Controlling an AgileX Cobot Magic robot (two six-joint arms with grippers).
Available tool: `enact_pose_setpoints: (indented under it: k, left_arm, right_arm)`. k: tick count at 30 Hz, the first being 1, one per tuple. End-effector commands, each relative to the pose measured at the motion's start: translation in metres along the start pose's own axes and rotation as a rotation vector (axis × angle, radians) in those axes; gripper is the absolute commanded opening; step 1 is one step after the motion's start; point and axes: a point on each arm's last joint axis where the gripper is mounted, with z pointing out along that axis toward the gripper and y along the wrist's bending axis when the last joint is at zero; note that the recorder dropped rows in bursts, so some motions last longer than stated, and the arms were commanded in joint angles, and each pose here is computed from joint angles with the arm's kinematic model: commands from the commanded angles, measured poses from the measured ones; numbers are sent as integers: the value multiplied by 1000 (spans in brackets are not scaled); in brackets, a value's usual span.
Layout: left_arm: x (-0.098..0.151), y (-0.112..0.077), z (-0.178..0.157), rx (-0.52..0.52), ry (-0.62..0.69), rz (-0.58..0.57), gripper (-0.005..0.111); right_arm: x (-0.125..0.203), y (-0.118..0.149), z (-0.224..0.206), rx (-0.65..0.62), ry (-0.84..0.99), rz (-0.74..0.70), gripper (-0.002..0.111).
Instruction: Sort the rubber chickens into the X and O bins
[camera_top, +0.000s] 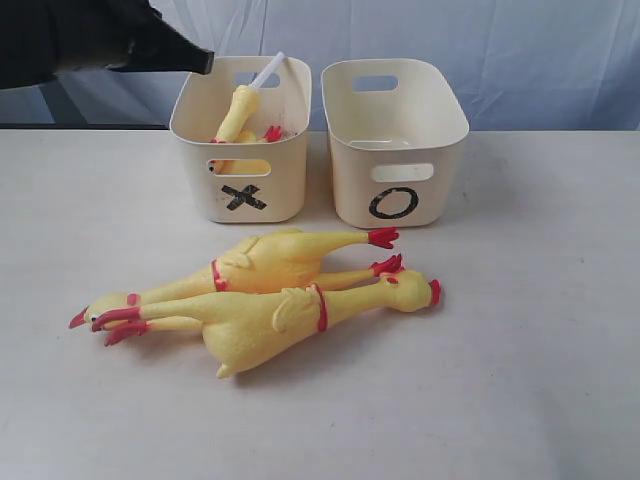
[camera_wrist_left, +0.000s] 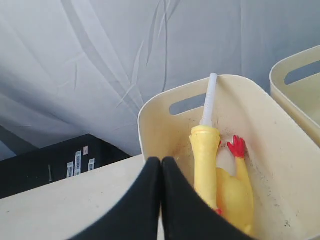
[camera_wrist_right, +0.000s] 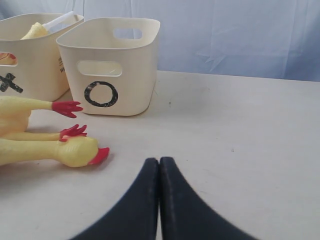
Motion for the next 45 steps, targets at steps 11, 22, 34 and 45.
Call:
enact_pose_setpoints:
  k: [11,22,34,45]
  left_arm:
    - [23,11,-95,35,-46,-10,0]
    - [54,16,-142,35,-57,-12,0]
    - [78,22,-208,56,-205,-32,0]
    - [110,27,-257,39,-354,-56,0]
  right_arm:
    - [1,0,0,-3,-8,-1,0]
    - [-1,0,0,3,-24,-16,0]
    - [-28,-2,-5,2,-330,130,0]
    - [-30,-2,-6,14,-350,69,0]
